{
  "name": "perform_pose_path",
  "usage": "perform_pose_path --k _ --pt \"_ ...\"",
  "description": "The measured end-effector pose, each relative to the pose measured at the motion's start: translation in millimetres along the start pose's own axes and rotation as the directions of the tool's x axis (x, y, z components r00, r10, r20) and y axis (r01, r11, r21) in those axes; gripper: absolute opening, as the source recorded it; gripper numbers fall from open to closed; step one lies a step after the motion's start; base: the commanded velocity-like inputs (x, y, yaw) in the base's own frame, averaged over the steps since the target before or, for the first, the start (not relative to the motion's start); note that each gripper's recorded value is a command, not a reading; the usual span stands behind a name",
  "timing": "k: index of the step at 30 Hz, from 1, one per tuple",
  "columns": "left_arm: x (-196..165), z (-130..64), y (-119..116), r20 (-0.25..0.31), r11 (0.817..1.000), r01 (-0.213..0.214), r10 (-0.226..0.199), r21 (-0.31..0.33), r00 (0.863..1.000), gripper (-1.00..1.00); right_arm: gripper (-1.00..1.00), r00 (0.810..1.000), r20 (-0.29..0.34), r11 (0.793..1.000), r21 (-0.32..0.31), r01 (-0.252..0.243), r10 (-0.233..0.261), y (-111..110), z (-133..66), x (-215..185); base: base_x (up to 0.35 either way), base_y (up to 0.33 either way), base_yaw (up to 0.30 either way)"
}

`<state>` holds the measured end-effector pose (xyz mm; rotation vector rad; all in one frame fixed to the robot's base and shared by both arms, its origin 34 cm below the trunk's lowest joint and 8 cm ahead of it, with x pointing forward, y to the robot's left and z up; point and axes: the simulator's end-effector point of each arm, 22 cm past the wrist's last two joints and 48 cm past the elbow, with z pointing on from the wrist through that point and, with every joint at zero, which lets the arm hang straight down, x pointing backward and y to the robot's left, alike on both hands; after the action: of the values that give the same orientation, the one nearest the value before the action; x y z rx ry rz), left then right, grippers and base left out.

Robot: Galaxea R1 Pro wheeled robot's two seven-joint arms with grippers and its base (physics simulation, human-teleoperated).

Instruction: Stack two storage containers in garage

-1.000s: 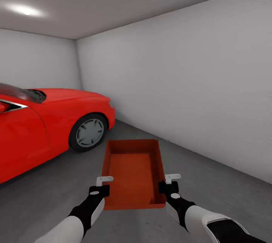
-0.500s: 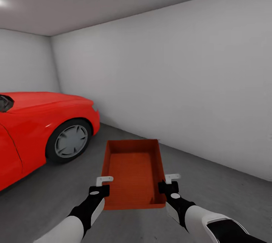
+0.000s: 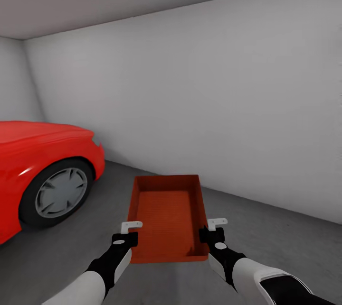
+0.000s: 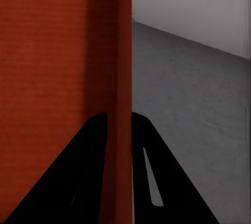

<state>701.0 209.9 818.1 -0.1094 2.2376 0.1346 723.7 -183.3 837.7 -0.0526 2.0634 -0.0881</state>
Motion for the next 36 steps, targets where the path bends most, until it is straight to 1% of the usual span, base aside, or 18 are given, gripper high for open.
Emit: perform_pose_path --k 36 --pt "0.0 0.0 0.0 0.000 1.000 0.000 0.000 0.000 1.000 -1.00 -1.00 1.000 0.000 1.000 0.000 0.000 0.000 0.1 0.0 0.0 0.318 0.181 -0.282"
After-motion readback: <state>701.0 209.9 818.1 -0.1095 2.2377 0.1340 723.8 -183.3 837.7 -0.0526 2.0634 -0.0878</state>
